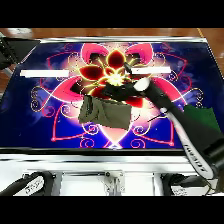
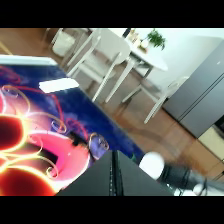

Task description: Fold the shirts.

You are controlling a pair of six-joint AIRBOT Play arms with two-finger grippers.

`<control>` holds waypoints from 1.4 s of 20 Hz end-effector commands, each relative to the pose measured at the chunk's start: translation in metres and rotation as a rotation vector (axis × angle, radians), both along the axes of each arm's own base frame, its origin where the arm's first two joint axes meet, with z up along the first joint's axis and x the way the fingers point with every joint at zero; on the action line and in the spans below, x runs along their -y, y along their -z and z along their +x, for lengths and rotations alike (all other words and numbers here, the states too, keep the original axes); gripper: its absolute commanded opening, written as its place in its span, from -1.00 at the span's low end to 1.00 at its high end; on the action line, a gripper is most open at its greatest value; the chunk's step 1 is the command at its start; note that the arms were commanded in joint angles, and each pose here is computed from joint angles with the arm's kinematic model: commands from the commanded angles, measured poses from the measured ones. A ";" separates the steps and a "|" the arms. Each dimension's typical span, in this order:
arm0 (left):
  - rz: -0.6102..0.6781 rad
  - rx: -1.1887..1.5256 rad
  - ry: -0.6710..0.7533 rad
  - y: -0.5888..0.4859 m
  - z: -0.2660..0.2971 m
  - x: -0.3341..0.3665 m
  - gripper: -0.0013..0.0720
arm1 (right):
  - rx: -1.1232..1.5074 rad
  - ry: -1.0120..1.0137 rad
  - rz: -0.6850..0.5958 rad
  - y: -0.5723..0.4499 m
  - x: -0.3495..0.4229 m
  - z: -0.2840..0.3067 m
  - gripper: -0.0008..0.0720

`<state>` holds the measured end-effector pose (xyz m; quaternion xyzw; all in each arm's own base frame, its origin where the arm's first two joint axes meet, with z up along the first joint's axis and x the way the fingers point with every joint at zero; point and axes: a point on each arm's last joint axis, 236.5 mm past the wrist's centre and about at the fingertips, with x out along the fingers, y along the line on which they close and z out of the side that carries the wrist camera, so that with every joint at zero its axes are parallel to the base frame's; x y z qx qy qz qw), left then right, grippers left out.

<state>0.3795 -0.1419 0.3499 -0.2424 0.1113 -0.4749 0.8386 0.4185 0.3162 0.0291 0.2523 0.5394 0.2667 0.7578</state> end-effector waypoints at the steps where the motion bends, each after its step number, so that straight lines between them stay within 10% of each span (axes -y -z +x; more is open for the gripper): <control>1: 0.062 -0.017 0.001 0.015 0.000 0.000 -0.86 | -0.358 -0.043 -0.488 0.049 0.168 -0.064 0.68; 14: 0.062 -0.077 0.034 0.022 -0.007 0.004 -0.86 | -0.448 0.106 0.000 0.144 0.084 -0.043 0.87; 18: 0.050 -0.097 0.035 0.022 -0.007 0.004 -0.86 | -0.400 0.074 0.012 0.142 0.081 -0.038 -0.79; 23: 0.063 -0.106 0.030 0.026 -0.006 0.004 -0.86 | -0.162 -0.091 0.119 0.034 0.096 -0.008 -0.82; 28: 0.079 -0.138 0.032 0.033 -0.007 0.006 -0.86 | 0.071 0.208 0.087 -0.094 0.252 0.035 -0.82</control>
